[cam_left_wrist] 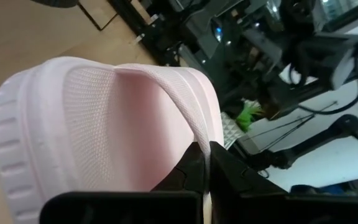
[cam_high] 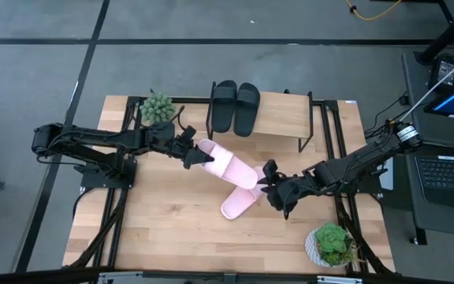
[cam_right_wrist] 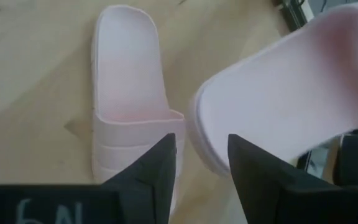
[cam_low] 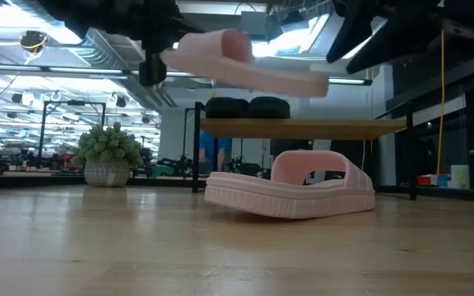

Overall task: Pick and place slides into the shelf
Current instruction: Put the left pink slide on the shelf

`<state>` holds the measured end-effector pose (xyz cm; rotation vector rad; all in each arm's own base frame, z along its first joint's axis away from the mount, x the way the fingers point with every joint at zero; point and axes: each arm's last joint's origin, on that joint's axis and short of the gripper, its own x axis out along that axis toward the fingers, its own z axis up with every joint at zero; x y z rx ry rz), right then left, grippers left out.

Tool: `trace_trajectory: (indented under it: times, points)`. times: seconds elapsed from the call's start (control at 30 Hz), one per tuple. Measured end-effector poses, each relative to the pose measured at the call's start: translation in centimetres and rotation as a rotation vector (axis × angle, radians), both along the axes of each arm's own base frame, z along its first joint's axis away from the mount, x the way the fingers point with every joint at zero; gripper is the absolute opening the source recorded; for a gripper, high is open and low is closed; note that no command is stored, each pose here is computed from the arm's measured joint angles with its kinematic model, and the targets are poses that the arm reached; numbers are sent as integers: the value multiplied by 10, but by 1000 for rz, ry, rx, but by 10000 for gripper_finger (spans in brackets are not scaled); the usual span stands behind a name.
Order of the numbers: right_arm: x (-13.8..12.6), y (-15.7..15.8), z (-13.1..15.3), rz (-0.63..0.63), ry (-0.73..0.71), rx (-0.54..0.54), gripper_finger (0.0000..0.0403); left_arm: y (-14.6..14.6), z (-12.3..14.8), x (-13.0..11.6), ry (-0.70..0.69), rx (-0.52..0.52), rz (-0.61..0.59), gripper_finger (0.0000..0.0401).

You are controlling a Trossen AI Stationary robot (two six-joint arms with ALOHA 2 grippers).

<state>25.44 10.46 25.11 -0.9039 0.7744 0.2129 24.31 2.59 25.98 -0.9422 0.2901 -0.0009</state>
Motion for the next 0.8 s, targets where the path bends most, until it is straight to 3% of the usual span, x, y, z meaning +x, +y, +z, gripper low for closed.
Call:
trace_trajectory:
  times: [0.4, 0.6, 0.8]
  points:
    - [20, 5, -22, 45, 16, -207, 147, 0, 2, 0, -16, -15, 4, 0]
    - [19, 4, -19, 34, 0, -210, 144, 0, 2, 0, -16, -15, 1, 0]
    - [19, 4, -18, 12, -13, -179, 115, 0, 2, 0, -16, -10, -2, 0]
